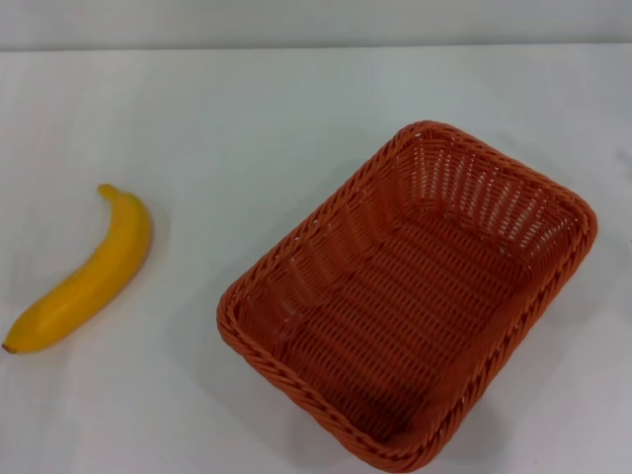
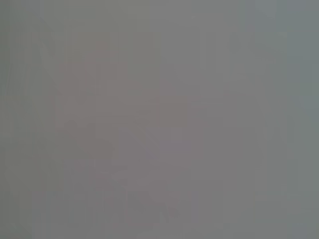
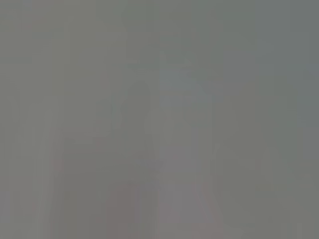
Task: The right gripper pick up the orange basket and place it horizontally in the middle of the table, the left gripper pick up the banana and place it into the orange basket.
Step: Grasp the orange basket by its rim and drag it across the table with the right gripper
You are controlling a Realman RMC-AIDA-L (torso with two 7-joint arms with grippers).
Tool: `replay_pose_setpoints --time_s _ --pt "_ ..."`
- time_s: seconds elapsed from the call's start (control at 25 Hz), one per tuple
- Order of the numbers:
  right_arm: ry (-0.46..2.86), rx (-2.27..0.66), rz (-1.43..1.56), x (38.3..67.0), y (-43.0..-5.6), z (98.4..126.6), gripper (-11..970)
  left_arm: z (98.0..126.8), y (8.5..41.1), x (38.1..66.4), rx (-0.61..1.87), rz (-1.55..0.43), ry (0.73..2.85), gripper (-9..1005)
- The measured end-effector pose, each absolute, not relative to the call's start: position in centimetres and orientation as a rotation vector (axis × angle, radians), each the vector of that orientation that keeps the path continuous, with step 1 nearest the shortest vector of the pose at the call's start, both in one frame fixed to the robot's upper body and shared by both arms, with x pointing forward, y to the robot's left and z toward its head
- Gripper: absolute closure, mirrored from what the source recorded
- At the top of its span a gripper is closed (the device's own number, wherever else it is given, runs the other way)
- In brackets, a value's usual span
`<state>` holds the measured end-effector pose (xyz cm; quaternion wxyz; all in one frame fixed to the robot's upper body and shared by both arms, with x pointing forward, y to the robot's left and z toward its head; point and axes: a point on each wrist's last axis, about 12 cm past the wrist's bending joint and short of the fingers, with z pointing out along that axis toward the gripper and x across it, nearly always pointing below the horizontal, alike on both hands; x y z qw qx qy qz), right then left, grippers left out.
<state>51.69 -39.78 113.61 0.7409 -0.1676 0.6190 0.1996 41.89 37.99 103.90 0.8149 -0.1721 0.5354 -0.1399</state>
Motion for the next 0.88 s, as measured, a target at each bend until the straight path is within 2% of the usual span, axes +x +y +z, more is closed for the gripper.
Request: replay_pose_setpoints --time_s 0.6,0.88 --pt "1.381 -0.384 0.476 51.8 -39.3 113.5 216 103.8 37.9 41.9 -0.370 -0.304 1.147 210" --pt "1.549 -0.539 0.586 54.6 -39.0 116.7 219 103.8 37.9 41.9 -0.368 -0.307 1.149 210"
